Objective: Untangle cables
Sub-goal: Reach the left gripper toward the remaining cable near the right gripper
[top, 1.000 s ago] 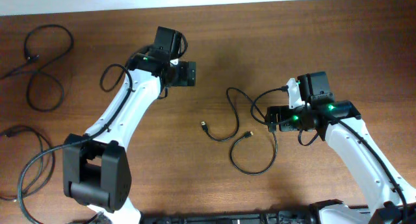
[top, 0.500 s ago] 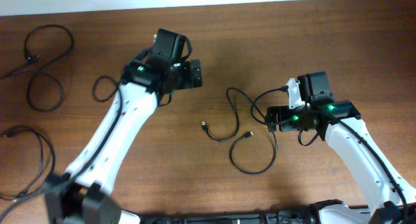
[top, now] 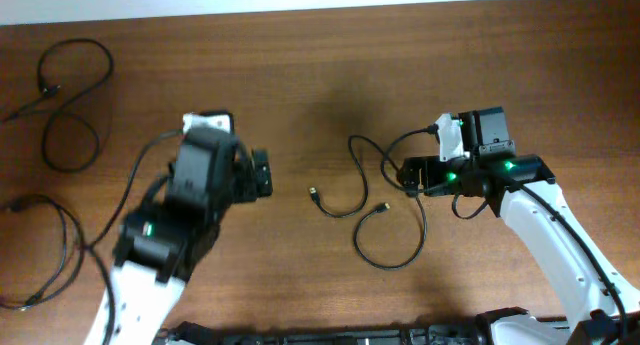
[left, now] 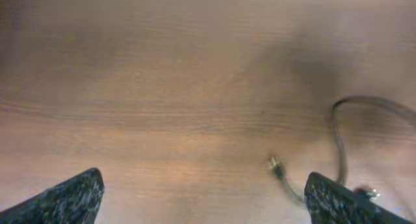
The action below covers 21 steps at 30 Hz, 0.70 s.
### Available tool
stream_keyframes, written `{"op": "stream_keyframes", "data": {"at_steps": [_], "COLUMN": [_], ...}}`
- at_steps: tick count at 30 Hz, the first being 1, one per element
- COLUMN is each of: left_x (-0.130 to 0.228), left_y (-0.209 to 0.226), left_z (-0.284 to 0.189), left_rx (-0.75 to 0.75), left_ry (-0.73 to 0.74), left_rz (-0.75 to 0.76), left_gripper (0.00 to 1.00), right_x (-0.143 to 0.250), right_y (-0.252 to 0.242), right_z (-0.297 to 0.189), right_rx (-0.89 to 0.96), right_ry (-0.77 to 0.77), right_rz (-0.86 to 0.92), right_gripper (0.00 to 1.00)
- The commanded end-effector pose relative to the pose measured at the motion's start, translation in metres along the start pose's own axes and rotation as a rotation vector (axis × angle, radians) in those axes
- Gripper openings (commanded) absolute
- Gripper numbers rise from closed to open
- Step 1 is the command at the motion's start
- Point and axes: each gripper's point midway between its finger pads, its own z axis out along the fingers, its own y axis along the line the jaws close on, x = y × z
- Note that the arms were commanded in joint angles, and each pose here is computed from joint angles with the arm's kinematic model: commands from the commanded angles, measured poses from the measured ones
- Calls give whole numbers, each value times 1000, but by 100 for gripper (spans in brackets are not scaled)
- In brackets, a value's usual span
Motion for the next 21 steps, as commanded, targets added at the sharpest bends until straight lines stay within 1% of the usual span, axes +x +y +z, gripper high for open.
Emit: {"op": "stream_keyframes", "data": {"at_steps": [1, 3, 4, 6, 7, 10, 12, 17, 18, 21], "left_x": [46, 65, 71, 70, 67, 62, 63, 79, 80, 76], "left_y": [-23, -31, -34, -41, -46, -66, -78, -96, -99, -108], "left_z": [7, 19, 23, 30, 33, 42, 52, 68, 68, 67], "left_rx": [203, 258, 275, 301, 323, 410, 461, 544, 559, 593], "left_ry": [45, 95, 115, 129, 126, 132, 160, 267, 275, 262], "left_rz": [11, -6, -22, -35, -35, -34, -45, -77, -76, -81], "left_gripper": [99, 99, 99, 99, 99, 99, 98, 99, 99, 99], "right_x": [2, 6, 5, 1, 1, -14, -21, -22, -22, -22], "right_y": [51, 78, 83, 91, 99, 116, 118, 117, 115, 95], "right_z": [-7, -18, -21, -25, -31, -44, -45, -46, -45, -53], "right_rx": [-290, -460, -493, -544, -603, -717, -725, -720, -702, -567], "right_ry": [16, 37, 34, 19, 18, -44, -32, -29, -32, -68], "right_rz": [-17, -18, -23, -38, -46, -90, 7, 27, 34, 110], "right_gripper": [100, 100, 100, 100, 99, 99, 99, 99, 98, 99]}}
